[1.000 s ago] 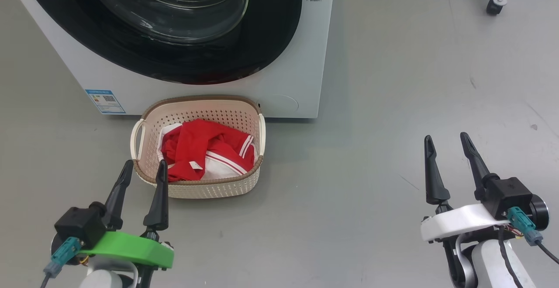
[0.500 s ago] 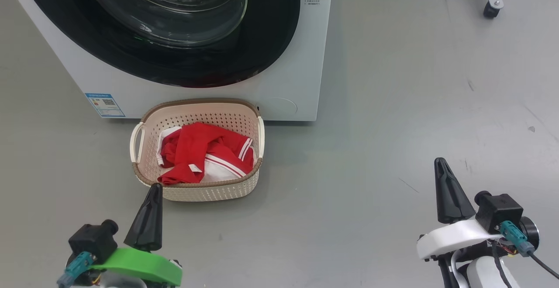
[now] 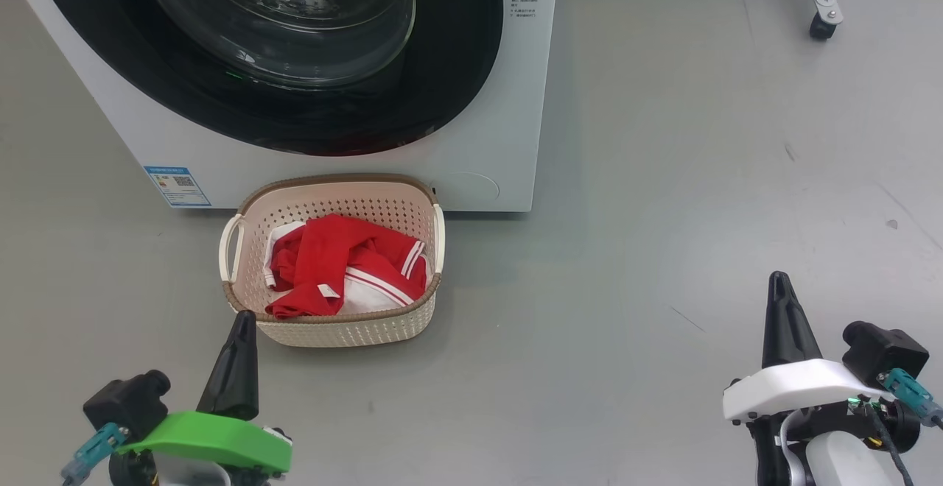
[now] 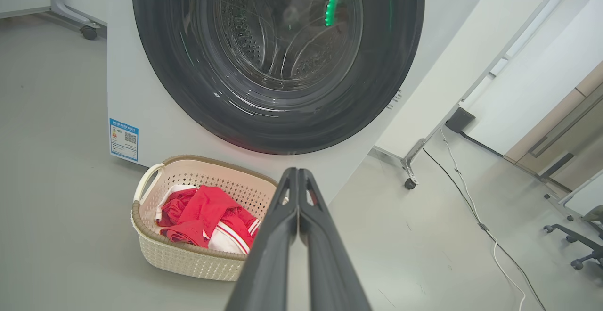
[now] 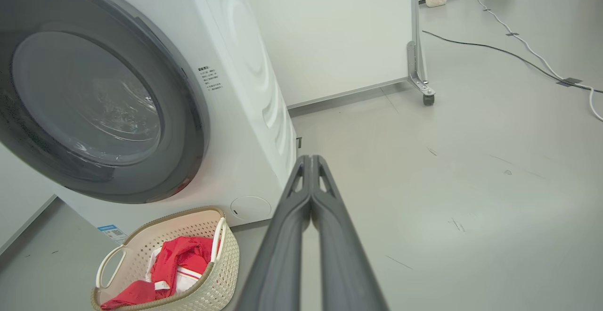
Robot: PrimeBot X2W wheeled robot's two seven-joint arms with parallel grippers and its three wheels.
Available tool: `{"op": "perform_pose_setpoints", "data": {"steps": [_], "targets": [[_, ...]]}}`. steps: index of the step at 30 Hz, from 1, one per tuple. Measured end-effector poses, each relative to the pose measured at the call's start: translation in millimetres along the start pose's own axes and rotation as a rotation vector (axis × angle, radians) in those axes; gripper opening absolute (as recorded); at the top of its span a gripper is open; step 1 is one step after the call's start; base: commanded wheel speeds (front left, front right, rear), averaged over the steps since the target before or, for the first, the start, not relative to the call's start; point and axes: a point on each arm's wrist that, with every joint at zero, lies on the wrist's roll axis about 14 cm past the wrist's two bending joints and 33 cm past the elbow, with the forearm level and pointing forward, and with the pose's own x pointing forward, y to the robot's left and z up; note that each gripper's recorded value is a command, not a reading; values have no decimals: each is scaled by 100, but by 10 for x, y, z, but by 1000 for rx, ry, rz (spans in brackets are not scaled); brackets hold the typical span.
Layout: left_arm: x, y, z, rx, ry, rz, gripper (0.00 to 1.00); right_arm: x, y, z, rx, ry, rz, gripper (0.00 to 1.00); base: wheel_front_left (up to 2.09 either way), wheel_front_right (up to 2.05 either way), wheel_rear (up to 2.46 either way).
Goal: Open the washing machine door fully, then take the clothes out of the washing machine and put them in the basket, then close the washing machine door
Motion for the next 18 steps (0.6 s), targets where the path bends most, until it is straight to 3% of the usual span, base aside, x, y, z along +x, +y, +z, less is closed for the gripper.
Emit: {"op": "perform_pose_setpoints", "data": {"steps": [18], "targets": [[-8,112,82,-202,-7,52,0,-24,-158,17,263,28,-59,0,0,0,0]]}}
